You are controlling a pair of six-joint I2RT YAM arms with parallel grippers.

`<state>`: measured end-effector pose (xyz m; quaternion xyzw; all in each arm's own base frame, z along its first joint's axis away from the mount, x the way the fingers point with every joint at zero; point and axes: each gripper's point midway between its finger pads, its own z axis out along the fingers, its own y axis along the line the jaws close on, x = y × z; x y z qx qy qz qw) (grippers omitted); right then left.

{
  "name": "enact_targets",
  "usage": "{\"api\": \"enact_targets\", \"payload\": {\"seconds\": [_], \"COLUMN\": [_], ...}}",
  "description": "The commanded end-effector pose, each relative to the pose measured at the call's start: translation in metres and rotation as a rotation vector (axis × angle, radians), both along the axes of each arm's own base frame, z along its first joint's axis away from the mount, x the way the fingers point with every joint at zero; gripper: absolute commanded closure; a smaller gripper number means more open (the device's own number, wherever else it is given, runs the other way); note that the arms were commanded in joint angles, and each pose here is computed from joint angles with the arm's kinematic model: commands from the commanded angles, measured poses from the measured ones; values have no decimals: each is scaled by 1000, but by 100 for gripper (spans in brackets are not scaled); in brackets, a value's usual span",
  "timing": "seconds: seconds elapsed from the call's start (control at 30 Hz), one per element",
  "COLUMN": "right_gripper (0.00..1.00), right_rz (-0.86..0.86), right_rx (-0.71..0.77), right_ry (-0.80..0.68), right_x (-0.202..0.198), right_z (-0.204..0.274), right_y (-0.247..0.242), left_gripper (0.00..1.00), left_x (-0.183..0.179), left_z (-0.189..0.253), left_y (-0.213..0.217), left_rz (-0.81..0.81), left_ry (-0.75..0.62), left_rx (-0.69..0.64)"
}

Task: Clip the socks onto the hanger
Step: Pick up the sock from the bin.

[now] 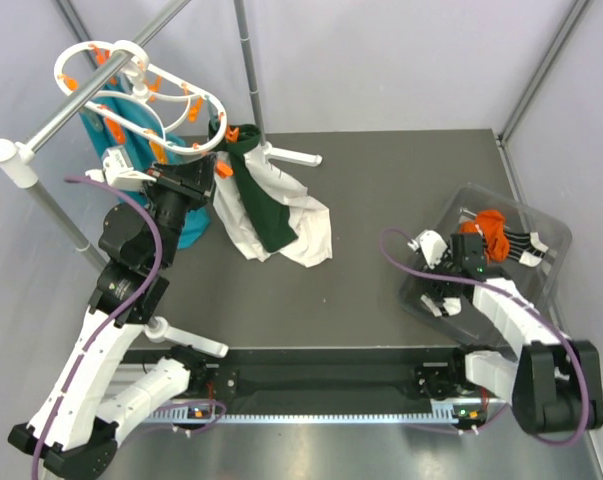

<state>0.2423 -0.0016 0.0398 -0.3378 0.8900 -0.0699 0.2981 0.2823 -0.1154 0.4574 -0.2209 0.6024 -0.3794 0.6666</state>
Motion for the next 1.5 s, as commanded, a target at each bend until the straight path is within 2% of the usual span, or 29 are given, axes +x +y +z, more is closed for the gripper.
{"api": "enact_targets", "payload": {"seconds": [0.0,0.1,0.2,0.3,0.37,0.47,0.57,0.6,0.8,0.97,1.07,1.1,1.23,1.47], "right_gripper": [13,12,17,34,37,48,77,100,100,100,100,100,100,100], "right_rz": [94,99,123,142,168,189,209,202,65,-144,-260,-334,-603,-734], "right_rx": [41,52,45,44,45,51,54,43,22,52,72,37,85,190], "right_ry": [75,176,247,267,270,260,225,207,28,-205,-293,-314,-387,-492], "right_x": [5,-4,-12,-21,-28,-29,-23,-20,2,31,44,45,48,43], "right_z": [-5,-26,-39,-46,-47,-46,-40,-38,-14,39,72,81,109,148], "right_y": [17,19,20,21,22,24,27,24,4,-23,-37,-49,-69,-71], "left_gripper": [100,100,100,100,100,100,100,100,100,100,100,100,100,100], "left_x": [-3,-4,-5,-7,-7,-9,-10,-10,-11,-14,-15,-15,-15,-11], "left_z": [-20,-20,-22,-21,-20,-20,-20,-21,-19,-20,-19,-19,-18,-24], "left_y": [-9,-8,-5,-3,-3,-2,-2,-2,-2,0,3,3,1,-3], "left_rz": [-49,-44,-34,-29,-29,-27,-28,-28,-35,-27,-19,-19,-26,-41], "left_ry": [73,73,75,70,69,67,64,66,62,62,60,60,60,76], "left_rx": [39,41,49,50,50,49,49,50,46,45,48,48,42,54]}}
